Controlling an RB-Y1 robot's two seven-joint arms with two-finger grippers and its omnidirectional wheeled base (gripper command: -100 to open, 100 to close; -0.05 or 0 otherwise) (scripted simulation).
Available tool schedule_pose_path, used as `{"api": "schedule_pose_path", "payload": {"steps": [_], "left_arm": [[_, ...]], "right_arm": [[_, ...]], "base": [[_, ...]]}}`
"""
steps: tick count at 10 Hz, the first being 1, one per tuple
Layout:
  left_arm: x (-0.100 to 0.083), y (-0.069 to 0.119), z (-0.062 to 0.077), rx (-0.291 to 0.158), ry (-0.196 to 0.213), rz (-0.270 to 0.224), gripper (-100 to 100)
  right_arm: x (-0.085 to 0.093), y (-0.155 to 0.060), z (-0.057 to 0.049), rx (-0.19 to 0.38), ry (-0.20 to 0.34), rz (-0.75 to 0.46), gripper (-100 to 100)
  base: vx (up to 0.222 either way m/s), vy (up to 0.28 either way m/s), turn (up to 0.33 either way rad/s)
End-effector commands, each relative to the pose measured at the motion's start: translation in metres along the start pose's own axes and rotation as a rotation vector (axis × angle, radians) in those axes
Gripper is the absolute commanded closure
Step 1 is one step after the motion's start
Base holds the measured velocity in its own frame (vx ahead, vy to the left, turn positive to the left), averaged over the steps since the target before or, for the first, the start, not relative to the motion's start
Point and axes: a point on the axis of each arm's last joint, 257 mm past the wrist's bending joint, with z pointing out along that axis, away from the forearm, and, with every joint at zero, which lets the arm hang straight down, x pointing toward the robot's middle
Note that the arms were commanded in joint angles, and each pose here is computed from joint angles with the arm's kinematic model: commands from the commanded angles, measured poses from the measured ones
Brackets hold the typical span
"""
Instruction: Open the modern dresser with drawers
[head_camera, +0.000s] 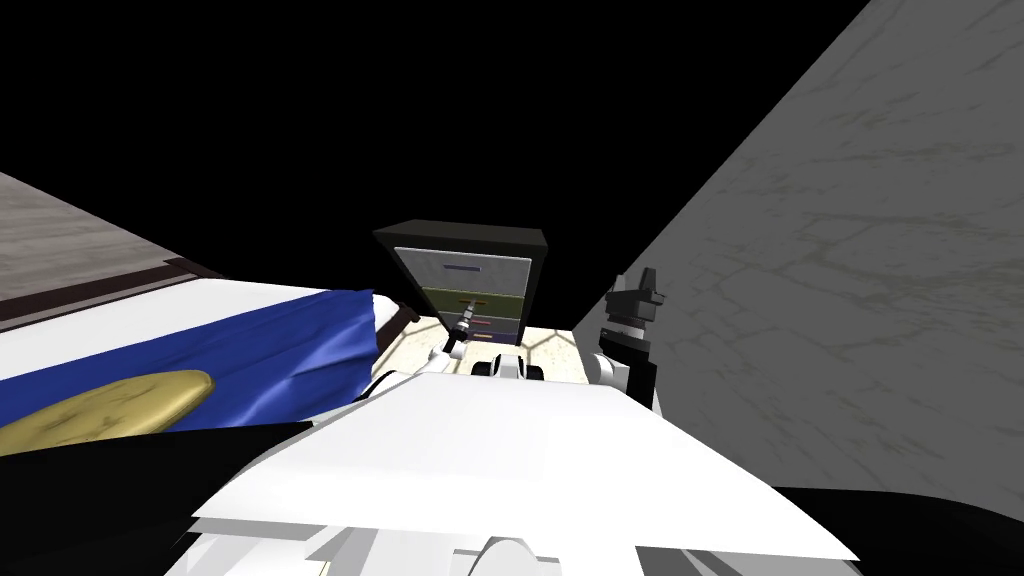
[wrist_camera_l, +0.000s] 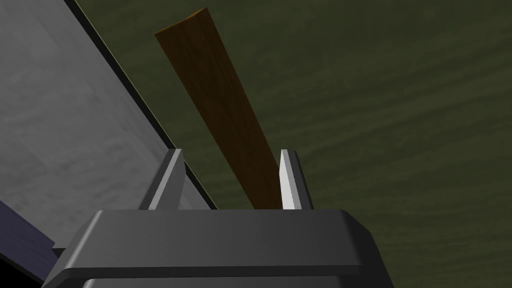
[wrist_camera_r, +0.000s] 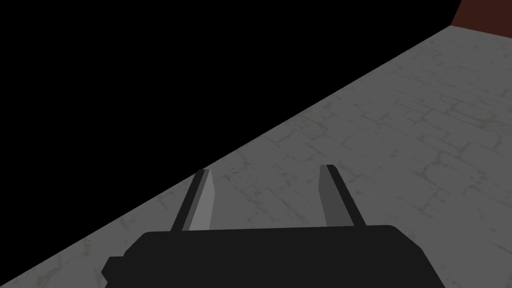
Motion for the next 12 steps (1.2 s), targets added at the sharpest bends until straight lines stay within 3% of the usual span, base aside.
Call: {"api": "schedule_pose_path", "payload": {"steps": [1, 4, 5, 6, 8, 9, 12], "left_arm": [[0.000, 0.001, -0.008, 0.014, 0.029, -0.004, 100], [0.000, 0.002, -0.013, 0.021, 0.046, -0.004, 100], [0.001, 0.002, -0.013, 0.021, 0.047, -0.006, -100], [-0.006, -0.002, 0.000, 0.020, 0.044, -0.002, -100], [-0.005, -0.001, -0.002, 0.022, 0.044, -0.002, -100], [0.000, 0.002, -0.012, 0.021, 0.046, -0.005, 100], [-0.005, -0.003, -0.002, 0.025, 0.050, -0.004, 100]], "right_arm": [[0.000, 0.000, 0.000, 0.000, 0.000, 0.000, 0], [0.000, 0.000, 0.000, 0.000, 0.000, 0.000, 0], [0.000, 0.000, 0.000, 0.000, 0.000, 0.000, 0], [0.000, 0.000, 0.000, 0.000, 0.000, 0.000, 0], [0.000, 0.000, 0.000, 0.000, 0.000, 0.000, 0], [0.000, 0.000, 0.000, 0.000, 0.000, 0.000, 0], [0.000, 0.000, 0.000, 0.000, 0.000, 0.000, 0]], "base": [[0.013, -0.100, 0.133], [0.013, -0.060, 0.079], [0.002, -0.007, -0.003], [0.038, -0.016, -0.022], [0.039, -0.016, -0.008], [-0.032, 0.008, 0.023], [-0.086, 0.007, 0.019]]}}
